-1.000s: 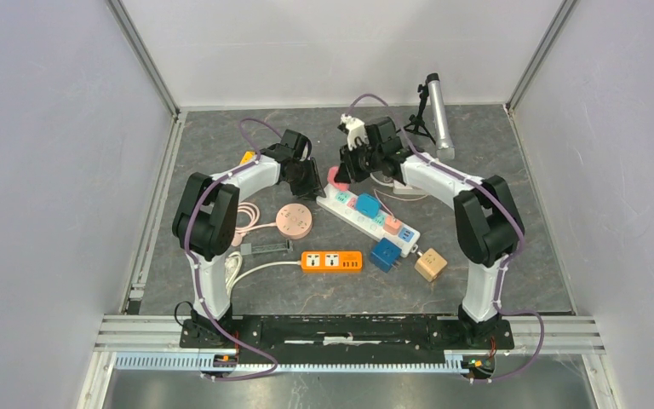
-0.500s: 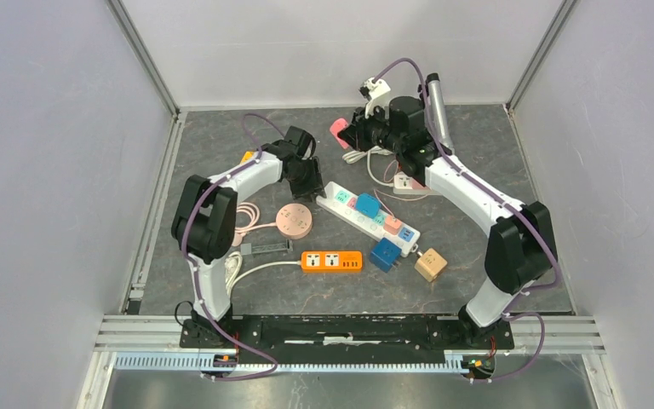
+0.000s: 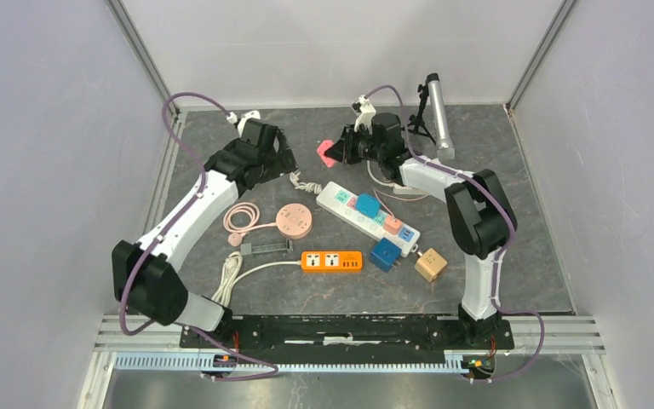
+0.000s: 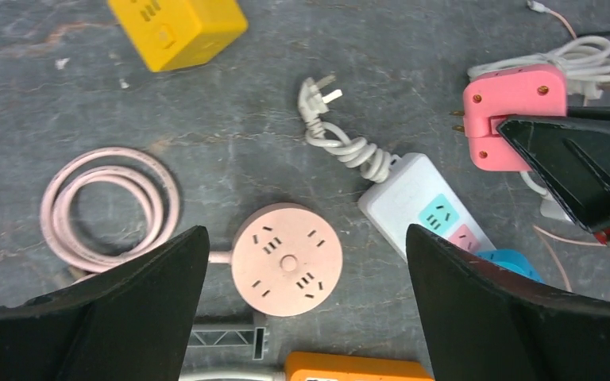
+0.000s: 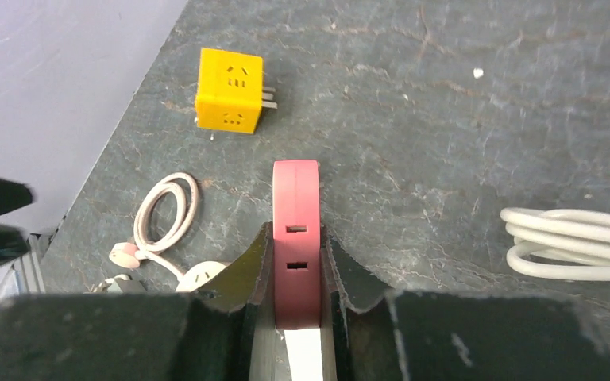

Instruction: Pull the plug off the socket

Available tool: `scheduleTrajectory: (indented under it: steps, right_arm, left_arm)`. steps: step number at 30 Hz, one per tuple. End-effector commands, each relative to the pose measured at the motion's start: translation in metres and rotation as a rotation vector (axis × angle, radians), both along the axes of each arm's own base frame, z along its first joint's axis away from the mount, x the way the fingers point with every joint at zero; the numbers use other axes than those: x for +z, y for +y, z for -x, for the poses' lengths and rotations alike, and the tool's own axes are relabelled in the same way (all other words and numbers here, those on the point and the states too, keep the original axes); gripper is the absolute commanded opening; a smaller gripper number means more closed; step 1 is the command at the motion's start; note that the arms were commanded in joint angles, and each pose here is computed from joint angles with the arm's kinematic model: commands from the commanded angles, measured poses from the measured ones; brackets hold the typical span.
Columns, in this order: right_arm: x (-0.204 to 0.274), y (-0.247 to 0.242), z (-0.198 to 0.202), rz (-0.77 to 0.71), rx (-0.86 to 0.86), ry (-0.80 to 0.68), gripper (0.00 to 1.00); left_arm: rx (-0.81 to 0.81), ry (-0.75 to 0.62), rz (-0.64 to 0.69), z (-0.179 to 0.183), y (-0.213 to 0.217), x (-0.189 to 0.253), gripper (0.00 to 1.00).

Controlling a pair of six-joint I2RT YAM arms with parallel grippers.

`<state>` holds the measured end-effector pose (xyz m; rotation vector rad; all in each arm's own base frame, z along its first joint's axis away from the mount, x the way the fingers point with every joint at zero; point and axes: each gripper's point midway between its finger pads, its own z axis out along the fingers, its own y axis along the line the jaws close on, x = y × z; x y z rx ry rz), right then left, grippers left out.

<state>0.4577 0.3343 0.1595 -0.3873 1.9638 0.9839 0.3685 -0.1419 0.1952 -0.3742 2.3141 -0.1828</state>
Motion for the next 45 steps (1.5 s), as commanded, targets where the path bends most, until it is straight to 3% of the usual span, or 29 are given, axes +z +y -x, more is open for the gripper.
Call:
scheduleTrajectory:
  steps: [1, 6, 11, 23, 30, 34, 39, 42, 45]
  right_arm:
    - [0.006, 0.017, -0.012, -0.169, 0.028, 0.020, 0.01]
    - [-0.016, 0.027, -0.018, -0.252, 0.026, 0.063, 0.05]
    - [-0.043, 0.031, -0.030, -0.217, -0.001, 0.096, 0.14]
    - [-0.093, 0.006, -0.043, 0.025, -0.123, 0.122, 0.60]
    - [-0.054, -0.012, -0.046, 0.117, -0.149, 0.009, 0.68]
    - [-0.026, -0.023, -0.038, 0.191, -0.124, -0.087, 0.71]
    - [-0.003, -0.035, -0.015, 0.301, -0.017, -0.169, 0.74]
    - [-0.010, -0.041, 0.007, 0.369, 0.076, -0.140, 0.74]
    - [-0.016, -0.057, 0.016, 0.445, 0.055, -0.092, 0.74]
  left_arm:
    - [0.106, -0.058, -0.045, 0.008, 0.026, 0.006, 1.00]
    - [0.087, -0.059, -0.049, 0.016, 0.029, 0.005, 1.00]
    - [0.056, -0.064, -0.033, 0.017, 0.024, 0.004, 1.00]
    - [0.098, -0.112, -0.009, 0.012, 0.029, 0.011, 1.00]
    - [0.191, -0.078, -0.083, 0.015, 0.051, 0.005, 1.00]
    - [0.212, -0.056, -0.061, 0.017, 0.055, 0.001, 1.00]
    - [0.068, -0.038, 0.034, 0.014, 0.032, -0.002, 1.00]
    - [0.005, -0.051, 0.082, 0.015, 0.019, -0.004, 1.00]
    - [0.020, -0.045, 0.083, 0.014, 0.019, -0.009, 1.00]
